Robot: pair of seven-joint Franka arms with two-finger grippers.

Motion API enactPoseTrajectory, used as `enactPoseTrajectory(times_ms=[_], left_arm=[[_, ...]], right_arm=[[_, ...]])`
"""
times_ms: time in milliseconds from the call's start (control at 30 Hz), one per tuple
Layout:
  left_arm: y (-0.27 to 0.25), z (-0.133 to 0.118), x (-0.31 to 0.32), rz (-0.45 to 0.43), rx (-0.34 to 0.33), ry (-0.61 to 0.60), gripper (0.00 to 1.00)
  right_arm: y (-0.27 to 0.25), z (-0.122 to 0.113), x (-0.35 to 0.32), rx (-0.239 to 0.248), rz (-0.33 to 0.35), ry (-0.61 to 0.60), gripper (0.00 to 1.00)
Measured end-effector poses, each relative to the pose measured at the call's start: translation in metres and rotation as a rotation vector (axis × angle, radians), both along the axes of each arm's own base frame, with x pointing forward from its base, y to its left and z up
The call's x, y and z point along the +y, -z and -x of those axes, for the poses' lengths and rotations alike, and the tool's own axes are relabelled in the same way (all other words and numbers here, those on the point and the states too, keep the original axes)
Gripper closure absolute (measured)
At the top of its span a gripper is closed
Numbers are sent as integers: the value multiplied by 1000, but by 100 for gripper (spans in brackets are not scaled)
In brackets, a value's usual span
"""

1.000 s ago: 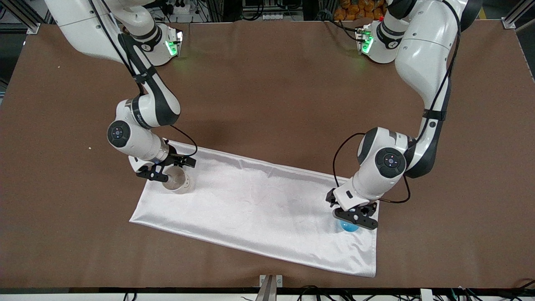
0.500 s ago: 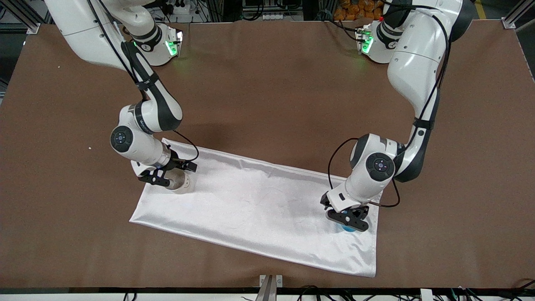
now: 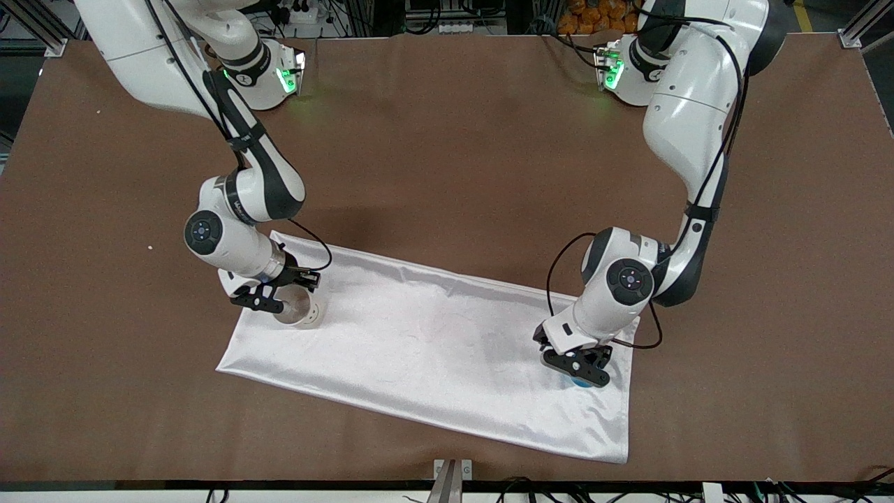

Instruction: Place blue cup into white mug on table

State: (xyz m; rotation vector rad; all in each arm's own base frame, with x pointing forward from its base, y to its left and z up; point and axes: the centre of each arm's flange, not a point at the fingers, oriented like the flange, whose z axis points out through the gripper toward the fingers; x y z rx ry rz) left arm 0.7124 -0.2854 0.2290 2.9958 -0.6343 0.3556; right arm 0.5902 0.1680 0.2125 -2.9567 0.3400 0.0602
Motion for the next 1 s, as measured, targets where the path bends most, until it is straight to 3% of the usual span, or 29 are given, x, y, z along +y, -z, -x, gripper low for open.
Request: enactPoseTrajectory(times_ms=[233, 267, 300, 367, 733, 800, 867, 1000], left_arm=[[5, 0, 1, -3, 5, 4, 2], [6, 0, 1, -4, 6, 4, 8], [6, 0, 1, -4, 7, 4, 8], [6, 1, 1, -4, 7, 5, 23], [7, 1, 1, -5, 7, 9, 72], [6, 0, 2, -8, 4, 17, 86], [4, -2, 3, -11, -1, 29, 92], [3, -3, 6, -14, -6, 44, 93]], right_arm=[[-1, 1, 5, -1, -1, -8, 90], [-1, 2, 9, -1, -1, -10, 90], [-2, 3, 14, 0, -1, -7, 90], [-4, 6, 29, 1, -3, 1, 90], [-32, 53, 158, -11, -20, 3, 91], [-37, 61, 172, -13, -24, 1, 91], [-41, 66, 181, -16, -26, -3, 91], [-46, 68, 184, -20, -28, -4, 91]])
